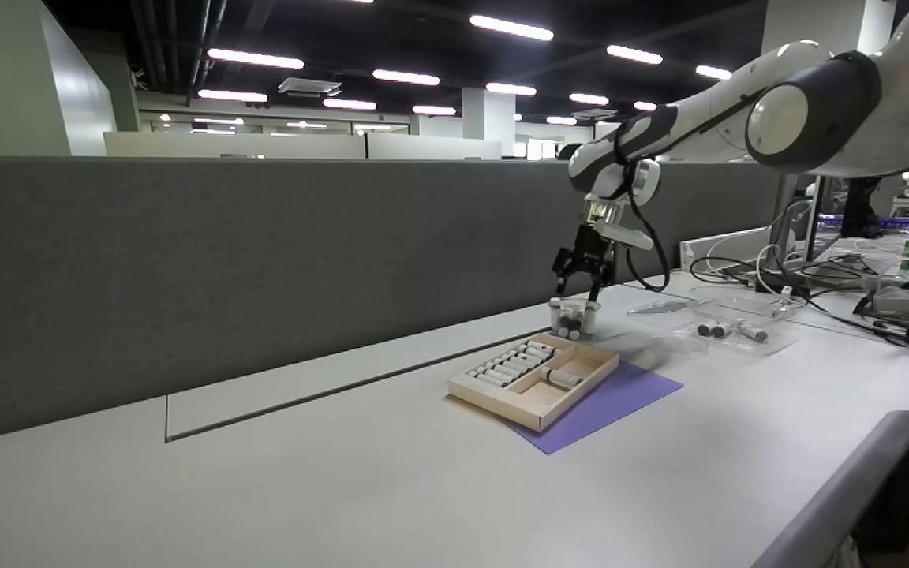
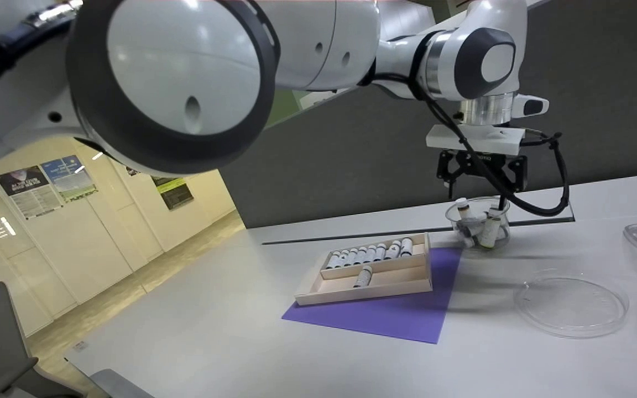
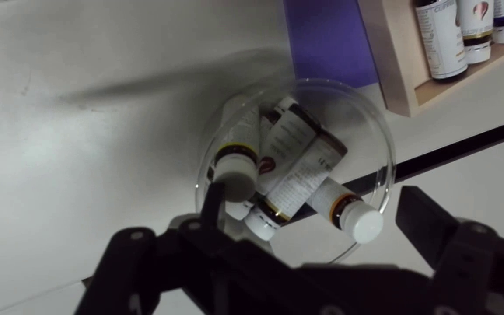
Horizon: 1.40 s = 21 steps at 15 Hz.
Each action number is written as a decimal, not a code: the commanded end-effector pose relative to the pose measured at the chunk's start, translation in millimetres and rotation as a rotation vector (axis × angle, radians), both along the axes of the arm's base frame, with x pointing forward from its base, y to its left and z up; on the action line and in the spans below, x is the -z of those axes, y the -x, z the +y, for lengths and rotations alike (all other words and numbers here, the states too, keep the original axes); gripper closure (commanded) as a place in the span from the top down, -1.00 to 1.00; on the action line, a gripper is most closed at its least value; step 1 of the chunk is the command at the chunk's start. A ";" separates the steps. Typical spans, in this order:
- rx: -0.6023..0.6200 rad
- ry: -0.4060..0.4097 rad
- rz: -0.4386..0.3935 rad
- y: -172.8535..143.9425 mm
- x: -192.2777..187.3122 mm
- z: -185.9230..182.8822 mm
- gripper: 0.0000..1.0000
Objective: Take one bottle from the container on the left and place it on the tray
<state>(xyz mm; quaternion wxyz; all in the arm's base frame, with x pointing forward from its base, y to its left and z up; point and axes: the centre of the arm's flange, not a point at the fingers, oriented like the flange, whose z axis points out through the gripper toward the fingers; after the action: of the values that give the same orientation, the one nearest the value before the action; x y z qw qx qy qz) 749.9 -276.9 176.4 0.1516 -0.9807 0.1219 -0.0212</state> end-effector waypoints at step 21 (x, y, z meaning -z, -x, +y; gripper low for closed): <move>0.090 -0.091 0.130 -28.9 34.3 -22.1 0.31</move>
<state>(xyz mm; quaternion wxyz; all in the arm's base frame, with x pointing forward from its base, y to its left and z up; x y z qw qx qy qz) 734.3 -278.6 145.8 0.1790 -0.9702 0.1590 0.0359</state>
